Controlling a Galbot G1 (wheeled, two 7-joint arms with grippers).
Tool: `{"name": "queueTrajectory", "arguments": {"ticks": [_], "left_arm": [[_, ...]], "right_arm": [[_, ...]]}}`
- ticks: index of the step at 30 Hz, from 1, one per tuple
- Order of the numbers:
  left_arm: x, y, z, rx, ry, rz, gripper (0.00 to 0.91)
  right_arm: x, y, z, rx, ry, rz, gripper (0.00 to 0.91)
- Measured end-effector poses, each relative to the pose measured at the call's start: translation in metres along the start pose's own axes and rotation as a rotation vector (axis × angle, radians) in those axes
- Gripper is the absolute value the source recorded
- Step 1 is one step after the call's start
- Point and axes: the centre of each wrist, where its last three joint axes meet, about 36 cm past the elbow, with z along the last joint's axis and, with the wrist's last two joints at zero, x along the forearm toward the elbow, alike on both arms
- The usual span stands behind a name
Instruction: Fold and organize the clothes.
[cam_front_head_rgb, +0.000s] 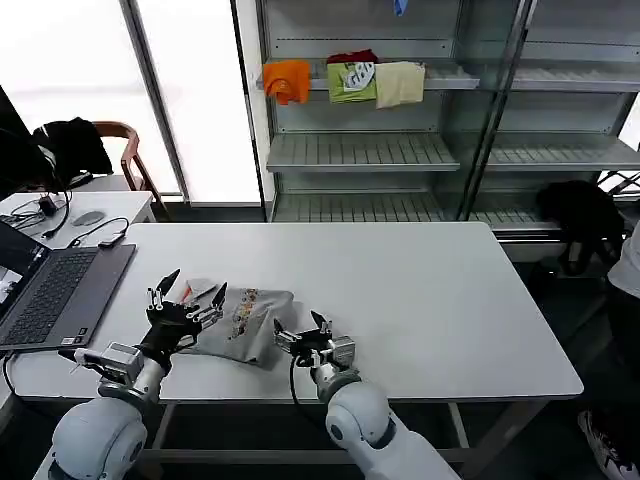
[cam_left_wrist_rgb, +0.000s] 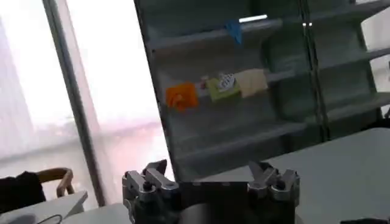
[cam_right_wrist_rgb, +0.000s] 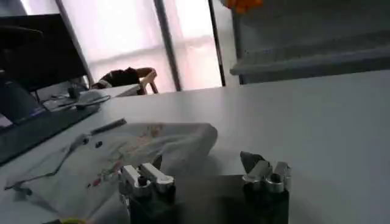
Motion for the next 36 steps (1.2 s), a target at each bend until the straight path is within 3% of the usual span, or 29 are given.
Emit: {"name": "queueTrajectory", "arguments": {"ticks": [3, 4, 5, 6, 8, 9, 13, 15, 18, 30, 36], "left_arm": [[0.001, 0.001, 0.001, 0.006, 0.001, 0.006, 0.907], [0.001, 0.000, 0.001, 0.008, 0.001, 0.010, 0.907], [0.002, 0.000, 0.001, 0.009, 0.000, 0.013, 0.907], [0.002, 0.000, 0.001, 0.009, 0.001, 0.015, 0.907], [0.003, 0.001, 0.001, 0.011, 0.000, 0.016, 0.907], [0.003, 0.002, 0.002, 0.013, 0.001, 0.015, 0.907], [0.003, 0.003, 0.004, 0.019, 0.008, 0.014, 0.907], [0.003, 0.003, 0.005, 0.021, 0.009, 0.015, 0.907], [0.003, 0.003, 0.005, 0.023, 0.009, 0.015, 0.907], [0.005, 0.002, 0.006, 0.031, 0.014, 0.019, 0.907], [0.005, 0.000, 0.006, 0.033, 0.011, 0.024, 0.907]], "right_arm": [[-0.005, 0.007, 0.002, 0.002, 0.014, -0.011, 0.907], [-0.006, 0.009, 0.003, 0.003, 0.020, -0.015, 0.725], [-0.007, 0.010, 0.004, 0.004, 0.025, -0.016, 0.645], [-0.008, 0.011, 0.005, 0.005, 0.030, -0.017, 0.504], [-0.010, 0.013, 0.007, 0.005, 0.039, -0.019, 0.363], [-0.010, 0.014, 0.008, 0.004, 0.042, -0.020, 0.202], [-0.011, 0.017, 0.011, 0.004, 0.048, -0.025, 0.141], [-0.010, 0.018, 0.012, 0.005, 0.051, -0.027, 0.040], [-0.012, 0.019, 0.012, 0.006, 0.053, -0.026, 0.000], [-0.010, 0.012, 0.005, 0.009, 0.029, -0.008, 0.000], [-0.002, -0.006, 0.003, 0.002, 0.014, 0.017, 0.000]]}}
